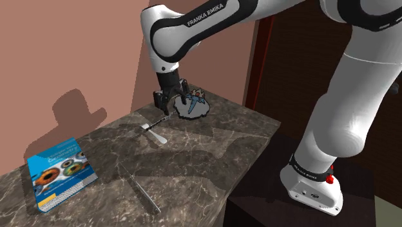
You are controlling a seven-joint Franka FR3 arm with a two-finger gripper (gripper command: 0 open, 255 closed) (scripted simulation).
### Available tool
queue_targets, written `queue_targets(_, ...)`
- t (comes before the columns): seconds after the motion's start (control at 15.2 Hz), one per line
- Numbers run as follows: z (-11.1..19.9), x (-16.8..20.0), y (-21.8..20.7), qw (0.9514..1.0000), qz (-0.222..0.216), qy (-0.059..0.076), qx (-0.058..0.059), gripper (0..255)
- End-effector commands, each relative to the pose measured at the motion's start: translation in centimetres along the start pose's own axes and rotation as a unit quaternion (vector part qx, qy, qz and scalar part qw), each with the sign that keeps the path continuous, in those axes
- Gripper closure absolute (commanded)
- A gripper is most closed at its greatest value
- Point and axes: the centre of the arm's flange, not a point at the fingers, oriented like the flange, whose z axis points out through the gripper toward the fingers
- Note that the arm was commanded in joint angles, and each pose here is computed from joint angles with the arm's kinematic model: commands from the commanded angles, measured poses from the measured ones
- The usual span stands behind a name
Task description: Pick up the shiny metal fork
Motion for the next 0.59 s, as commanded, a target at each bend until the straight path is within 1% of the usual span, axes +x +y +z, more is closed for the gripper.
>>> queue_targets(0.0, 1.0, 1.3, -1.9, 1.0, -0.003, -0.004, 0.002, 0)
queue_targets(0.46, 4.2, 6.4, -8.9, 0.9997, -0.014, -0.015, 0.01, 0)
queue_targets(0.53, 4.4, 6.7, -9.3, 0.9997, -0.014, -0.016, 0.011, 0)
